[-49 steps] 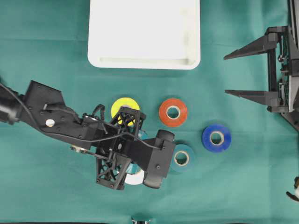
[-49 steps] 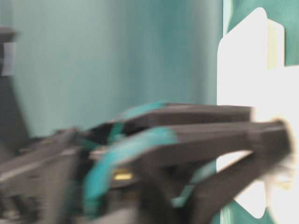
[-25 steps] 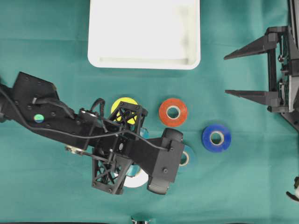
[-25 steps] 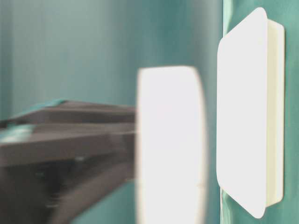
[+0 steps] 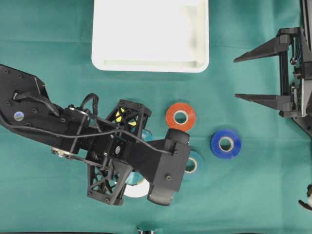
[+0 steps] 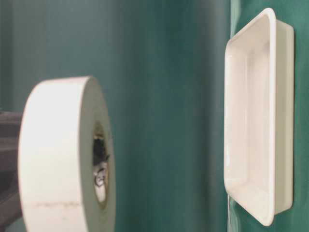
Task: Pick up the tape from a random location and place it into the white case.
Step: 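Close the left gripper on the white tape and lift it, then carry the white tape with the left gripper over the white tray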
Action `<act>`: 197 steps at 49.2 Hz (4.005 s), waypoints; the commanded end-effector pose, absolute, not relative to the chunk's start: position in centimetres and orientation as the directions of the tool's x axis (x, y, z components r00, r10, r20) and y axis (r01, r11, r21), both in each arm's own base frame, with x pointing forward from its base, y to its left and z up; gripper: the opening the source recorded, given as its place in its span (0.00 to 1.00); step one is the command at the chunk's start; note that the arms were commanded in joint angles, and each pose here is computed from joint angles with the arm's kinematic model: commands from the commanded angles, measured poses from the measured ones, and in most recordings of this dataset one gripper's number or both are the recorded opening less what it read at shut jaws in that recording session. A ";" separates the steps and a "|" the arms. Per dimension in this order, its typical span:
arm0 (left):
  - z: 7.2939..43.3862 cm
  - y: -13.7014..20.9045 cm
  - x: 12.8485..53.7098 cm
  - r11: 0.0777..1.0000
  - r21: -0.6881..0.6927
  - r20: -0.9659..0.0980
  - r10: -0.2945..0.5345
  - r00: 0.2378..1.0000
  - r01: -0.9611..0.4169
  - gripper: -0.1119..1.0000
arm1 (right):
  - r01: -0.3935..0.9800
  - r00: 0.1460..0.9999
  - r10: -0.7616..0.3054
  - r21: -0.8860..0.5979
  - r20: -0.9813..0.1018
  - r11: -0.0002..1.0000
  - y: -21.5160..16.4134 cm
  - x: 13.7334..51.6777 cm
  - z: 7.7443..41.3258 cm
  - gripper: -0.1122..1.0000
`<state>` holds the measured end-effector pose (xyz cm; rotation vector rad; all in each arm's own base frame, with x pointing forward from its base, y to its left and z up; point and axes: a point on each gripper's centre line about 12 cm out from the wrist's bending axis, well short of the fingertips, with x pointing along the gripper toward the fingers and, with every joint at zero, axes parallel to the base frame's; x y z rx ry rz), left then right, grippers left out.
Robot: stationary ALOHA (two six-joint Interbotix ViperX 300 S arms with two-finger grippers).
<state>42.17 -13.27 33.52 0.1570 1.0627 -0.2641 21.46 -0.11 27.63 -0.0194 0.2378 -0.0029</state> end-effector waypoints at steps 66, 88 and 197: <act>35.8 -10.3 42.3 0.973 0.003 -0.845 -0.120 0.521 0.230 0.32 | 0.000 0.974 -0.004 -0.018 -0.228 1.000 -0.1 21.7 28.5 0.92; 35.5 -1.7 42.9 0.999 0.009 -0.840 -0.012 0.543 0.037 0.32 | 0.000 0.974 -0.004 -0.018 -0.227 1.000 -0.1 21.7 28.5 0.92; 21.8 15.8 42.6 0.967 0.086 -0.823 0.204 0.530 -0.239 0.32 | -0.001 0.969 -0.004 -0.021 -0.247 1.000 -0.1 21.7 28.2 0.92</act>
